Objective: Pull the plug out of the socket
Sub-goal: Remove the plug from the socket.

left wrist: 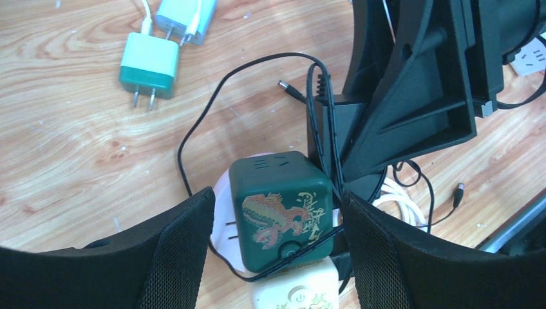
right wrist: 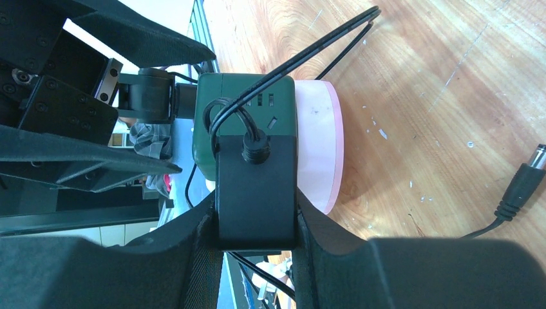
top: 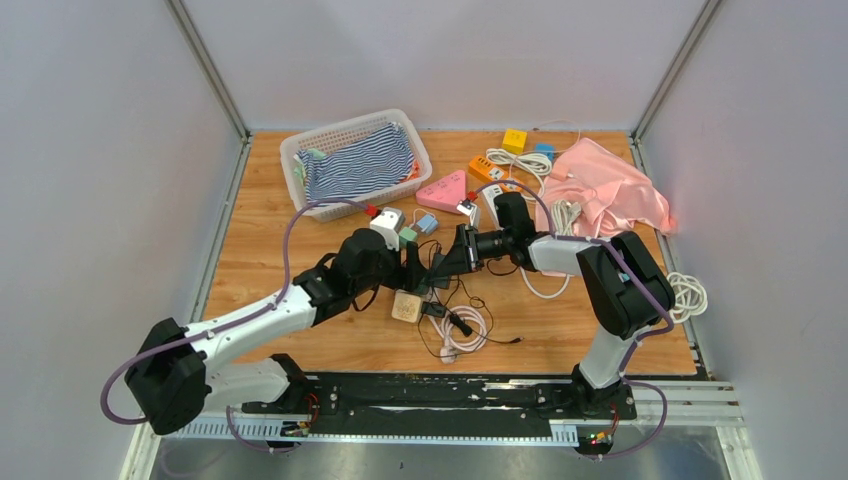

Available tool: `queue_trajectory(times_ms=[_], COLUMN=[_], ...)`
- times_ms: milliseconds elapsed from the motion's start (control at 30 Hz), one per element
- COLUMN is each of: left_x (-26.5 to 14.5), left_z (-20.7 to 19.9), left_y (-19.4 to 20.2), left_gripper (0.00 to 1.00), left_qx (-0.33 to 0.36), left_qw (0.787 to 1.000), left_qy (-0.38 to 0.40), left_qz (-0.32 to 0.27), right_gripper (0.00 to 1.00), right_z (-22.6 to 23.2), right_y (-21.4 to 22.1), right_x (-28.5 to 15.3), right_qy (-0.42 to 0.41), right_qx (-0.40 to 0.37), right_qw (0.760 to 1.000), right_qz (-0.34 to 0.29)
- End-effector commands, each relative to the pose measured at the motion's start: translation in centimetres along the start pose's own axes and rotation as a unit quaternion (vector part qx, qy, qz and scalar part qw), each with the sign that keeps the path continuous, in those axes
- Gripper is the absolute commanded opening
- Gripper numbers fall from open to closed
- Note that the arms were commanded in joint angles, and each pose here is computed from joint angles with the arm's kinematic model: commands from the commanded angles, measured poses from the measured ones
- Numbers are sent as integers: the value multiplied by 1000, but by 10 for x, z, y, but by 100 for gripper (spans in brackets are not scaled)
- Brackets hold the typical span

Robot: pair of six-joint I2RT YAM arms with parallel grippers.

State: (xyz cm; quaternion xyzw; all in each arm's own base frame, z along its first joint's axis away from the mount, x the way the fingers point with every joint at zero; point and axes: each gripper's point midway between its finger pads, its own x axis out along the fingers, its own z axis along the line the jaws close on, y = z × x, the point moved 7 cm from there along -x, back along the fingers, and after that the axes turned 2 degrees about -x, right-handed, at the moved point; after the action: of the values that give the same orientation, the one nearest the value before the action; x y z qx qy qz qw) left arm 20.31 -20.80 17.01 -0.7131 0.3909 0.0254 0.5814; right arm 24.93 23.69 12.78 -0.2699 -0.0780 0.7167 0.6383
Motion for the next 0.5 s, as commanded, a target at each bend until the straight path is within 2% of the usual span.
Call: queue_trajectory(times_ms=[0,300,467], left_x=[8,11,7], left_z=[-4,-2,-3], left_y=[7,21,27], left_gripper=[73,60,61], left_qx=[5,7,6], left_qw=[999,998,997], left_qy=[30,34,45], left_qz=[22,48,62], right_gripper=[2,2,2], right_z=[11,10,10], right_y=[-9,-9,-10], right_x=[3,4,4], right_qy=[-7,-7,-6], right_qx=[-43,-43,-43], right_qw=[999,999,999], right_qz=[-6,-5,-5])
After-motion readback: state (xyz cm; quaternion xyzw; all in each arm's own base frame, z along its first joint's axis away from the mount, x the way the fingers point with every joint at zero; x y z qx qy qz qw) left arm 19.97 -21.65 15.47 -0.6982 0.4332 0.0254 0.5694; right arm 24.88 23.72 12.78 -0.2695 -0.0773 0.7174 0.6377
